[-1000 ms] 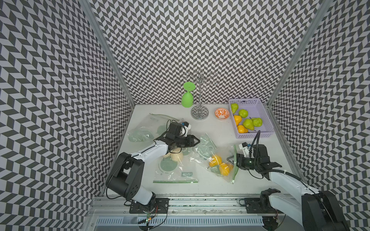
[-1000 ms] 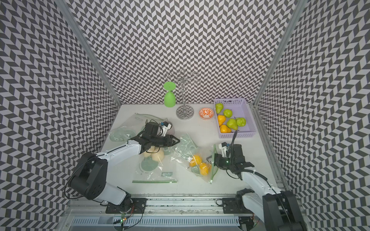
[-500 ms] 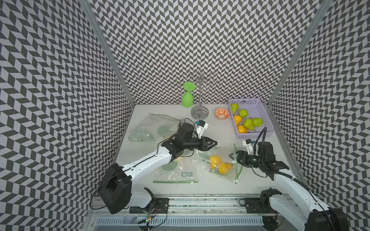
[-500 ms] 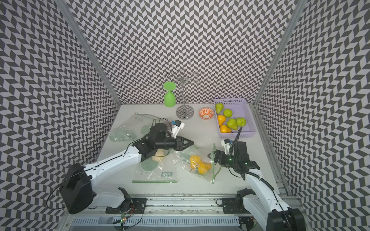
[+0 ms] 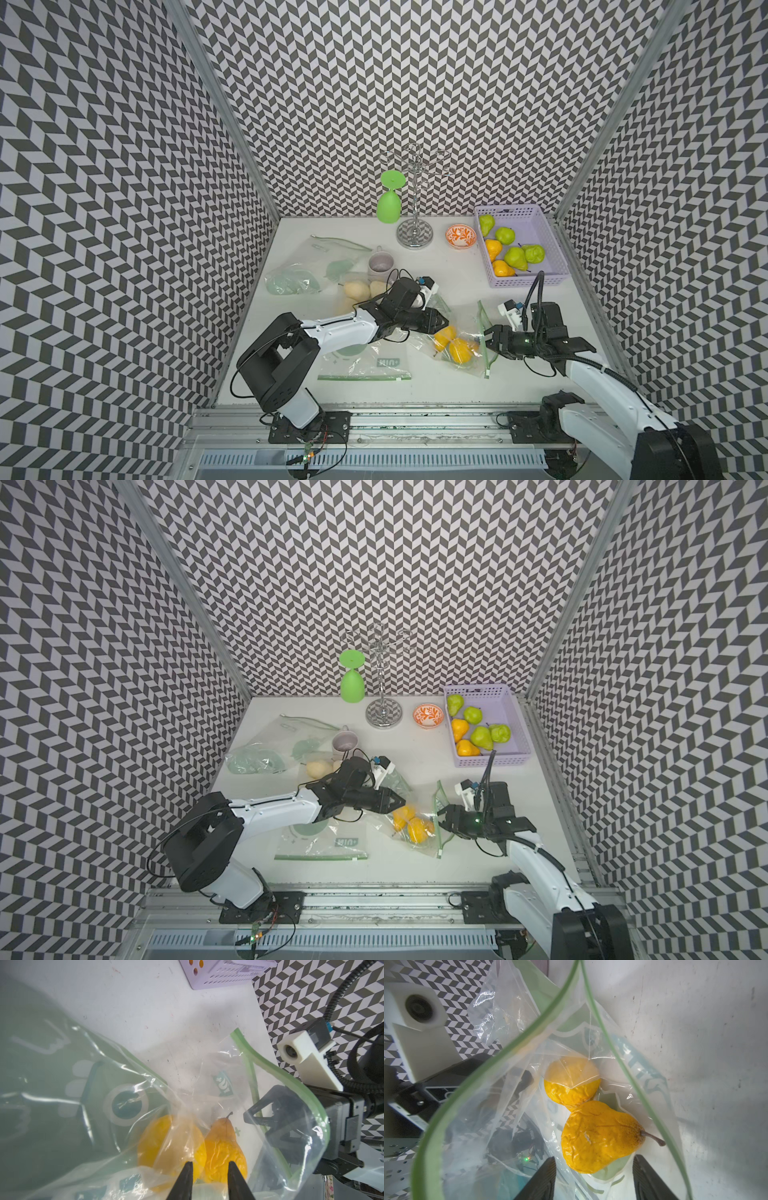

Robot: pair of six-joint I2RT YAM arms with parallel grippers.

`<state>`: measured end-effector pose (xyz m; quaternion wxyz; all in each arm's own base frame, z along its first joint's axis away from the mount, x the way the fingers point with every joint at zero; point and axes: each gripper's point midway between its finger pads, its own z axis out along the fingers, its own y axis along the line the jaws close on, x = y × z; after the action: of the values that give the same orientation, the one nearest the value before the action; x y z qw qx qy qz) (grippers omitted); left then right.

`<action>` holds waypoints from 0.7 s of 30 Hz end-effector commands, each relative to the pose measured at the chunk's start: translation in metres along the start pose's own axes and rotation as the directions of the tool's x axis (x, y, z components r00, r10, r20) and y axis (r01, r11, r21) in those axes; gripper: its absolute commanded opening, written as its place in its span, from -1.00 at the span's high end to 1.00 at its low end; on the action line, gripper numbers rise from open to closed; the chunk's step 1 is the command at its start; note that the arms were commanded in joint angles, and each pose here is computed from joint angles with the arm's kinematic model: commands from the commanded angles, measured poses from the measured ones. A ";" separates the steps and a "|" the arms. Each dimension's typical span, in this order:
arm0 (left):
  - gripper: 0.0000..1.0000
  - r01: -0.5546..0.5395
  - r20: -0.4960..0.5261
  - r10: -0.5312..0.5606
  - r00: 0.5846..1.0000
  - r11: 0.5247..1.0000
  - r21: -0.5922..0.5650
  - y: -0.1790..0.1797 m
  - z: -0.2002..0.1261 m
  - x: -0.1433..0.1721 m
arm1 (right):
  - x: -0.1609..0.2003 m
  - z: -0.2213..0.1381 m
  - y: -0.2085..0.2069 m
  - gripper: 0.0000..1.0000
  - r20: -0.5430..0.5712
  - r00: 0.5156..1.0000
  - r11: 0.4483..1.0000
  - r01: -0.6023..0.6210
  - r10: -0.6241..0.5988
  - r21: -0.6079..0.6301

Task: Open the zip-top bag and take out the pear
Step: Pick up the pear from the zipper food storage bag.

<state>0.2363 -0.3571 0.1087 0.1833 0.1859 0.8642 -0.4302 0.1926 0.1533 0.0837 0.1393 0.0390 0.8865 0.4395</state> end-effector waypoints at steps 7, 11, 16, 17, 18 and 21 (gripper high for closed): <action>0.46 0.018 0.020 -0.018 1.000 1.000 0.001 0.010 0.004 0.013 | 0.017 0.012 0.005 -0.04 -0.069 0.996 0.998 0.053 -0.054 -0.020; 0.50 0.041 0.004 -0.041 0.999 0.999 -0.009 0.021 0.005 0.031 | 0.021 0.022 0.009 -0.13 -0.093 0.993 0.997 0.071 -0.073 -0.032; 0.51 0.060 -0.012 -0.060 0.998 0.998 -0.019 0.029 0.005 0.049 | 0.032 0.038 0.011 -0.33 -0.155 0.983 0.995 0.092 -0.096 -0.032; 0.51 0.063 -0.016 -0.063 0.998 0.998 -0.022 0.031 0.006 0.052 | 0.033 0.041 0.011 -0.38 -0.163 0.981 0.995 0.097 -0.101 -0.029; 0.52 0.064 -0.024 -0.065 0.998 0.998 -0.024 0.033 0.008 0.056 | 0.035 0.044 0.010 -0.44 -0.172 0.980 0.995 0.099 -0.103 -0.027; 0.53 0.068 -0.048 -0.069 0.996 0.998 -0.016 0.034 0.012 0.066 | 0.038 0.049 0.010 -0.60 -0.186 0.977 0.994 0.104 -0.106 -0.023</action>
<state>0.2116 -0.3423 0.0714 0.1772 0.1670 0.8628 -0.4430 0.1613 0.1983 0.0540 0.0549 -0.0373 0.8975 0.4361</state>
